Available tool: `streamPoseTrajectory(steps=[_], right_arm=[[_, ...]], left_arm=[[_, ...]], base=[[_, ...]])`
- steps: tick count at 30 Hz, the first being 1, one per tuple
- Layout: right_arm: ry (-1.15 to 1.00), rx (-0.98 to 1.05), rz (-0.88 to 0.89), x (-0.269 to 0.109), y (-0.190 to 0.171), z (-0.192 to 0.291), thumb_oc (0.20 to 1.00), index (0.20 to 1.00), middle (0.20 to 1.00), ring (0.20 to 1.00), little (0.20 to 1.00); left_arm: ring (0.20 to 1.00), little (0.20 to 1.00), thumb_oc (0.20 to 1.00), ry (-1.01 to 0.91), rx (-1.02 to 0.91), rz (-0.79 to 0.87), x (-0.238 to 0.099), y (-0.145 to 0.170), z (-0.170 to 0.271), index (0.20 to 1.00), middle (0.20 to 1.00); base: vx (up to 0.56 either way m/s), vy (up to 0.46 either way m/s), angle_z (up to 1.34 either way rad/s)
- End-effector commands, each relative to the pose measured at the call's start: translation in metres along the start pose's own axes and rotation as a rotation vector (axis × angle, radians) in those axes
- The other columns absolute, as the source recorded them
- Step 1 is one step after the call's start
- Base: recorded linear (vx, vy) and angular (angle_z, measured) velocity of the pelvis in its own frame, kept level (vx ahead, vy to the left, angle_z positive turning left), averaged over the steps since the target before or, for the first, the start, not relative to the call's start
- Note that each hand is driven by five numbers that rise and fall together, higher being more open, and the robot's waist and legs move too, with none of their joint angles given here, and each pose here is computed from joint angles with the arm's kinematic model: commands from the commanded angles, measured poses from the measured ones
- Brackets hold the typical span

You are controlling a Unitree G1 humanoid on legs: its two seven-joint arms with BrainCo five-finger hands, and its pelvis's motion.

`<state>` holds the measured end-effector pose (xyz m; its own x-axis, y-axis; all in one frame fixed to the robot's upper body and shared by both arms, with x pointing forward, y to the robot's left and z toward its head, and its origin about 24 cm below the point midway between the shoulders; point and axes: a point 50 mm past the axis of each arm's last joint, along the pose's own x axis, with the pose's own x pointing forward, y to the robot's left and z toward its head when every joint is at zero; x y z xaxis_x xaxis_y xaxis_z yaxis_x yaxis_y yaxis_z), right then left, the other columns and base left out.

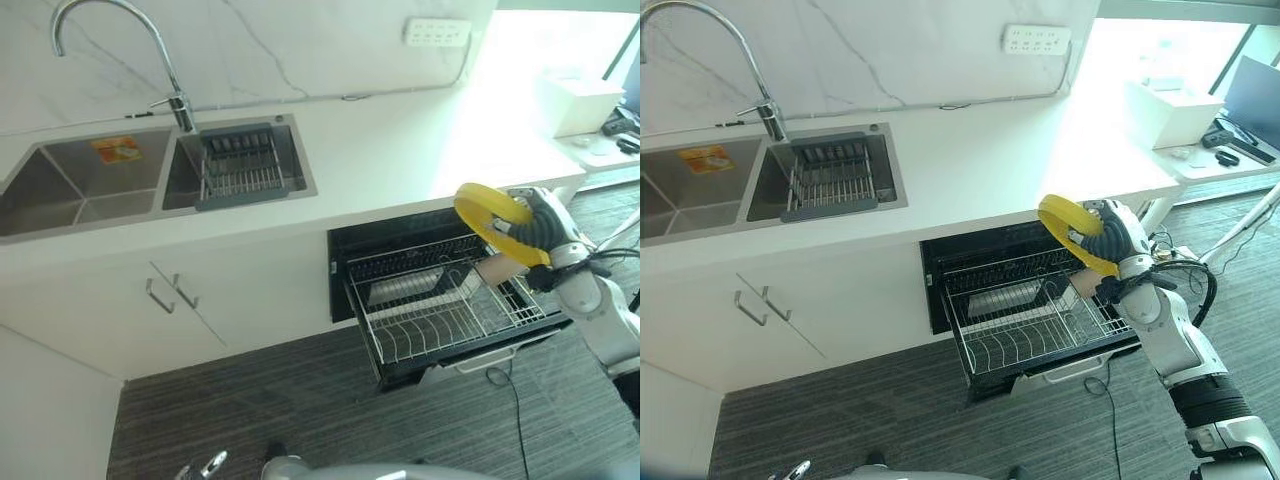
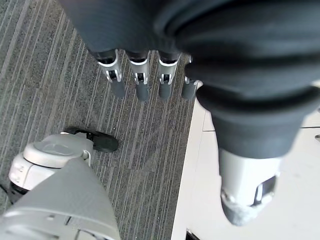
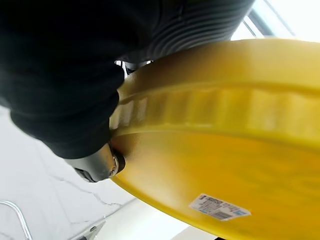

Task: Place the dishes in the dishwasher.

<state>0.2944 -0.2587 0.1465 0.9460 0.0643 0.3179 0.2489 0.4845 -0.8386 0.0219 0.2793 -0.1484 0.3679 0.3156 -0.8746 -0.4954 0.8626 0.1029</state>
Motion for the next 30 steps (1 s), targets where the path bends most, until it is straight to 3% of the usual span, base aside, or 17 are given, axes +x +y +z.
streamPoseTrajectory(steps=[1,21,30], right_arm=[[-0.229,-0.088,-0.193,0.028,-0.041,0.037,0.200,0.200,0.200,0.200,0.200],[-0.363,-0.205,-0.095,0.035,-0.034,0.053,0.200,0.200,0.200,0.200,0.200],[-0.365,-0.427,0.042,0.038,-0.008,0.037,0.200,0.200,0.200,0.200,0.200]], left_arm=[[1.000,1.000,1.000,-0.084,0.118,0.008,0.007,0.009,0.037,1.000,1.000],[1.000,1.000,1.000,-0.150,0.021,0.057,0.007,0.021,0.063,1.000,1.000],[1.000,1.000,1.000,-0.150,0.056,0.051,0.008,0.022,0.067,1.000,1.000]], base=[[-0.01,0.016,0.08],[-0.01,0.028,0.01],[0.02,-0.001,0.06]])
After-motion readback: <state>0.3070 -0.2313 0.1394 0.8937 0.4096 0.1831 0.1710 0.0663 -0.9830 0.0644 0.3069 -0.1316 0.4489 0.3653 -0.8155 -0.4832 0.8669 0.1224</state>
